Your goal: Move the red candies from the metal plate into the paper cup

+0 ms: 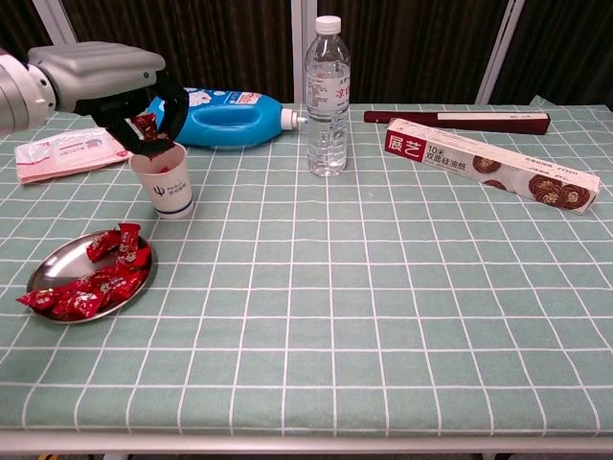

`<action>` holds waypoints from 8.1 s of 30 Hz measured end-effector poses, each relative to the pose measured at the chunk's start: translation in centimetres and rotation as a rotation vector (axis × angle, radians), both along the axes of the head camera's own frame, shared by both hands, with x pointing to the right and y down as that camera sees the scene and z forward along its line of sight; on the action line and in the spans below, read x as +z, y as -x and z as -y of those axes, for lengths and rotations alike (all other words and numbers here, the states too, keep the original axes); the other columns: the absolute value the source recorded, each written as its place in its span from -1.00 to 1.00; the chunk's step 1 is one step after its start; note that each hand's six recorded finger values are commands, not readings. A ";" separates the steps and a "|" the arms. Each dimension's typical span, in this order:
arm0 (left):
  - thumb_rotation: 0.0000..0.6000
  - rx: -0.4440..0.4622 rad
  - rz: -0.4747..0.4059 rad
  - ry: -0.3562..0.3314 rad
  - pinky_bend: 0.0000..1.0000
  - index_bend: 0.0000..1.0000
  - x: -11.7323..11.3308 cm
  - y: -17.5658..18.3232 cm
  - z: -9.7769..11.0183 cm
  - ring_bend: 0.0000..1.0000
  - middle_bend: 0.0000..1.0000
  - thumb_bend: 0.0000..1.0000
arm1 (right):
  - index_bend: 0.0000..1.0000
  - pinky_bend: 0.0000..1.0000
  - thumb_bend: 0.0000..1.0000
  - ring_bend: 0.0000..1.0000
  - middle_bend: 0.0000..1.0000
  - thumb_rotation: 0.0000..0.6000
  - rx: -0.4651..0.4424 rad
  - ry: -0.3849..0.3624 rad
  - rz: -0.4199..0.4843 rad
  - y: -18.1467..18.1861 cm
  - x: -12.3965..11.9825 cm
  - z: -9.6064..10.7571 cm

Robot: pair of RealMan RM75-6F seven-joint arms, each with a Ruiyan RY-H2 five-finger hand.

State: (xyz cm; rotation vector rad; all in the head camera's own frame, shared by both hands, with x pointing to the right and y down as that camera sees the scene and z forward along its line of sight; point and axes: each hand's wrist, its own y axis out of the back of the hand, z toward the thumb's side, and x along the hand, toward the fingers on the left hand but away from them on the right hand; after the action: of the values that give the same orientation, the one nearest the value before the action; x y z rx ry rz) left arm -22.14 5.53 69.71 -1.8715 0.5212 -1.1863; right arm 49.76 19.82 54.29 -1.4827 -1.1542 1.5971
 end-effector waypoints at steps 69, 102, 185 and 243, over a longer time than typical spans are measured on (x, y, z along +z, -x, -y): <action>1.00 -0.058 0.106 0.114 1.00 0.01 -1.0 9.9 -13.7 0.84 0.68 -0.47 | -1.00 -0.34 -0.93 -1.00 -0.74 1.00 -0.033 0.000 0.010 1.0 0.2 0.7; 1.00 -0.042 0.280 0.127 1.00 0.03 3.4 10.5 -13.7 0.84 0.66 -0.47 | -1.00 -0.33 -0.93 -1.00 -0.74 1.00 -0.024 0.004 0.008 0.7 0.2 0.6; 1.00 0.127 0.106 0.102 1.00 0.00 1.0 5.4 -13.9 0.85 0.66 -0.43 | -1.00 -0.32 -0.93 -1.00 -0.72 1.00 -0.025 0.000 0.014 0.9 0.1 0.6; 1.00 -0.140 0.016 0.047 1.00 0.18 0.9 4.0 0.1 0.85 0.67 -0.22 | -1.00 -0.32 -0.93 -1.00 -0.72 1.00 -0.016 -0.003 0.016 0.7 -0.1 0.5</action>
State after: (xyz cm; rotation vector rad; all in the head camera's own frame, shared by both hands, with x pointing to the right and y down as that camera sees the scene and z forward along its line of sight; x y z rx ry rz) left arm -26.11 5.42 70.61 -1.8885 0.6291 -1.3148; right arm 49.04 19.29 54.18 -1.5015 -1.1496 1.5750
